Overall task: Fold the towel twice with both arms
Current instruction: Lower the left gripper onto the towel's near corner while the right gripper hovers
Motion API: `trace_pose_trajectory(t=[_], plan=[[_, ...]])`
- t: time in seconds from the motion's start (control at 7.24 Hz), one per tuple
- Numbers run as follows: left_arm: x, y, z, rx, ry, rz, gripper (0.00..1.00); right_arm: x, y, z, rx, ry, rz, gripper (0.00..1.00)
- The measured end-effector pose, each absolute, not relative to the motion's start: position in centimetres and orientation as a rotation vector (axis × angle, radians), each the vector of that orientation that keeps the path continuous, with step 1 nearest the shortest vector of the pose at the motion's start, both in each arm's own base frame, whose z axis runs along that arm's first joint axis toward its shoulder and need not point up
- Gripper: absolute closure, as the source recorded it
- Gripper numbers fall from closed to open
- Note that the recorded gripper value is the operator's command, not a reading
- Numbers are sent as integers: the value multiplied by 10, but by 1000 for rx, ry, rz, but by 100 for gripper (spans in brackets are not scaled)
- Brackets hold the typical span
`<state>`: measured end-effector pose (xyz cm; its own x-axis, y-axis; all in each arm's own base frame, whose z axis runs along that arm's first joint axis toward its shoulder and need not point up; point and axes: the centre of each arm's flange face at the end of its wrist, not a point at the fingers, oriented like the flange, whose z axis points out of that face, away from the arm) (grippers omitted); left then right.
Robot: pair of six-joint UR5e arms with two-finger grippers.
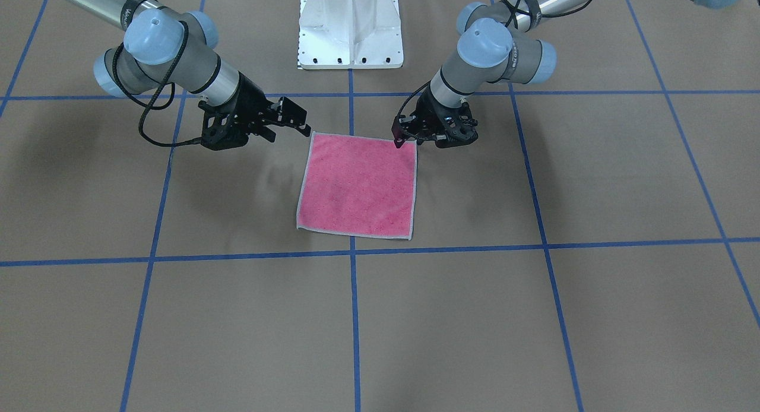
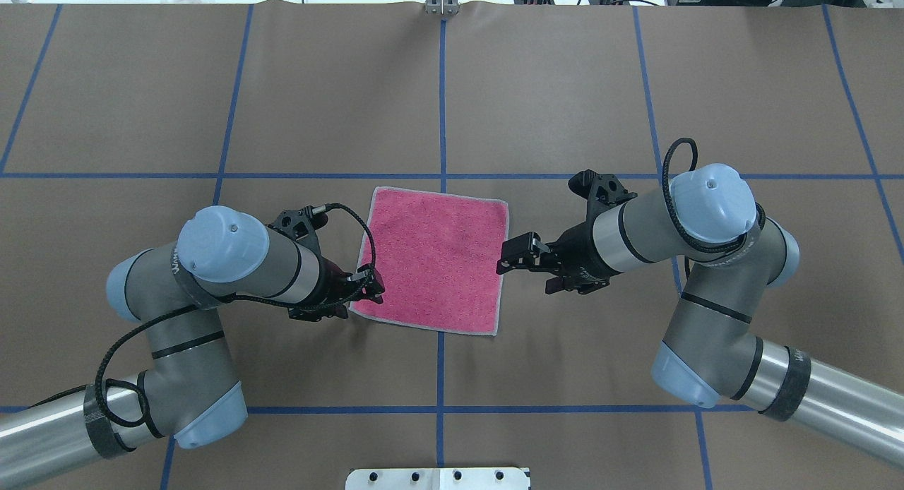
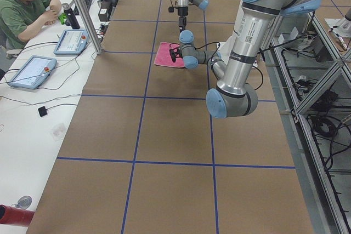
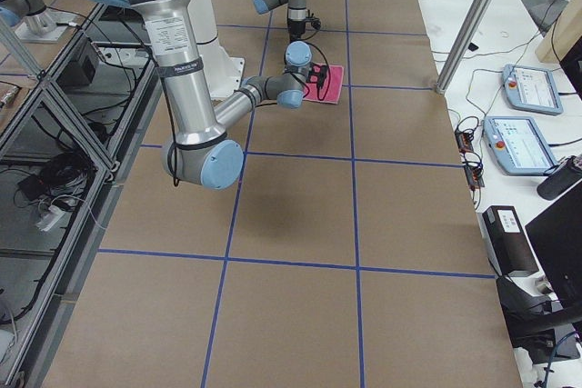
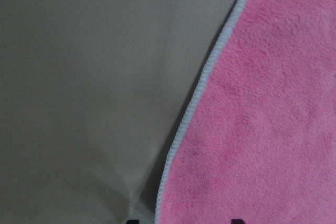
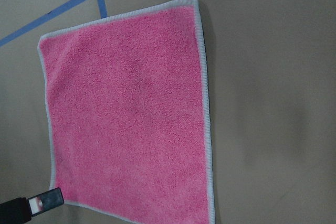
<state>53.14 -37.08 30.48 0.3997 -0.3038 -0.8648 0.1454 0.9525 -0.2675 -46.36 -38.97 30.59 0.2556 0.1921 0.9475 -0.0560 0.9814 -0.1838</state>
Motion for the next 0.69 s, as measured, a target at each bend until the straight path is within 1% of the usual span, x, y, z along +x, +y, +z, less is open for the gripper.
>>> trace_pose_trajectory(t=[0.28, 0.55, 0.69], plan=[[529, -373, 306, -155, 1125, -287, 52, -463, -390, 305, -121, -1304, 168, 1], [530, -374, 309, -155, 1120, -289, 61, -463, -389, 306, -122, -1303, 168, 1], [530, -374, 310, -154, 1118, -290, 63, -463, -389, 306, -123, -1303, 167, 1]])
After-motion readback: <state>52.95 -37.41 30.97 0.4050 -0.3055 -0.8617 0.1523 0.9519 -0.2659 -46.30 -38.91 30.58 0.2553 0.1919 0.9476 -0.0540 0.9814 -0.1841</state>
